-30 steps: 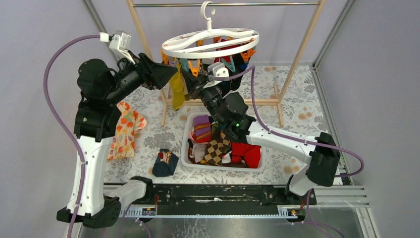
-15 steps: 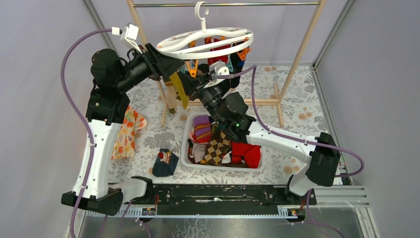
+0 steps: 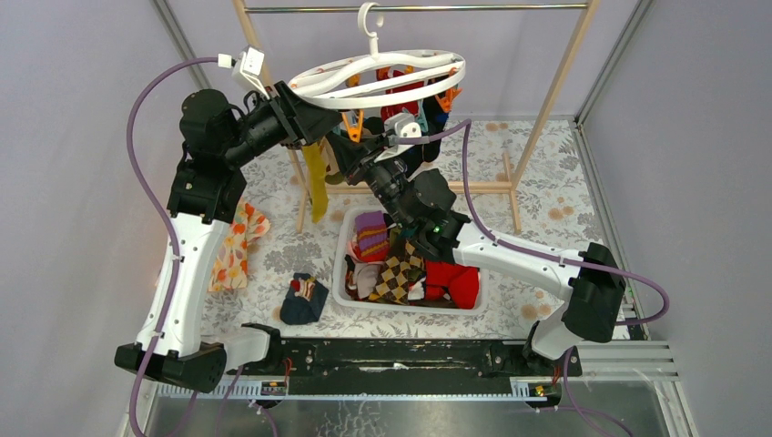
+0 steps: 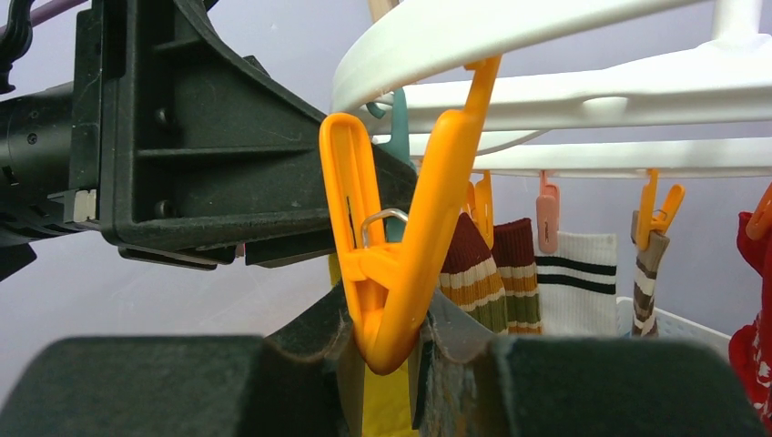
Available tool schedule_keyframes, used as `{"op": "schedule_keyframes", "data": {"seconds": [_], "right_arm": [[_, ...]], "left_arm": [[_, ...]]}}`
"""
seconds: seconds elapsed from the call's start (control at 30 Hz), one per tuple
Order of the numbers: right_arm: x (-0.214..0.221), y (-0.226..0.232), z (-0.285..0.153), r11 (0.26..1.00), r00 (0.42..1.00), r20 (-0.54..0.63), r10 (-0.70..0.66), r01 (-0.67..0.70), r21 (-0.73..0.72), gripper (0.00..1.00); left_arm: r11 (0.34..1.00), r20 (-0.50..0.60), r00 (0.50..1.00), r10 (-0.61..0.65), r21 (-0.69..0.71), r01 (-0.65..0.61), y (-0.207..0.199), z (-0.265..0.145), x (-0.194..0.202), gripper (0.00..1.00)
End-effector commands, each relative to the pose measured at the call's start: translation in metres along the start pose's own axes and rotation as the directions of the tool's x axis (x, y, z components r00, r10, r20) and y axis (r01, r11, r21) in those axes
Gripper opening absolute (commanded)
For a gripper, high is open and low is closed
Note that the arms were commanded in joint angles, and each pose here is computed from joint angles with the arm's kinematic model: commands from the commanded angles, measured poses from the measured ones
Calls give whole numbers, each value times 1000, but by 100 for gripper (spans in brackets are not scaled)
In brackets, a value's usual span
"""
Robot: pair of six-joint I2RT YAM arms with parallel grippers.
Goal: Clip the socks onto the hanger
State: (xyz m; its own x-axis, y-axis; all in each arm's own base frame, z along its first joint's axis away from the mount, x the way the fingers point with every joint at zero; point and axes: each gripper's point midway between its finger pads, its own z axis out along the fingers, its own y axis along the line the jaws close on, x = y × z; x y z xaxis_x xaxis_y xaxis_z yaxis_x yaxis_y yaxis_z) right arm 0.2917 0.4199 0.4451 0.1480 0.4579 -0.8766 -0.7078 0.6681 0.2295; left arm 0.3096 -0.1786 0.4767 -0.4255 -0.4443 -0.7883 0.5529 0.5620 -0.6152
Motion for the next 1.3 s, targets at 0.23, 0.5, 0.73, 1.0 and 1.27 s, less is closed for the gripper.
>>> {"op": "schedule_keyframes", "data": {"seconds": [0.23, 0.5, 0.73, 1.0, 1.27], "right_arm": [[-30, 12, -7, 999, 999, 36, 34, -33, -31, 45], [-3, -41, -71, 985, 989, -144, 39, -14, 170, 100], [46, -91, -154, 926, 904, -390, 175, -17, 376, 100], [98, -165, -230, 824, 761, -581, 289, 111, 555, 95], [144, -173, -269, 817, 616, -722, 315, 211, 537, 79]], "left_arm": [[1000, 104, 994, 20, -7, -19, 0, 14, -25, 12], [999, 96, 994, 48, 2, -48, -3, 7, -20, 1], [996, 82, 993, 83, -22, -81, 2, 3, -14, 0], [994, 61, 992, 110, -26, -109, 4, 1, -9, 0], [993, 49, 992, 115, -19, -114, 5, 2, -5, 0]]}}
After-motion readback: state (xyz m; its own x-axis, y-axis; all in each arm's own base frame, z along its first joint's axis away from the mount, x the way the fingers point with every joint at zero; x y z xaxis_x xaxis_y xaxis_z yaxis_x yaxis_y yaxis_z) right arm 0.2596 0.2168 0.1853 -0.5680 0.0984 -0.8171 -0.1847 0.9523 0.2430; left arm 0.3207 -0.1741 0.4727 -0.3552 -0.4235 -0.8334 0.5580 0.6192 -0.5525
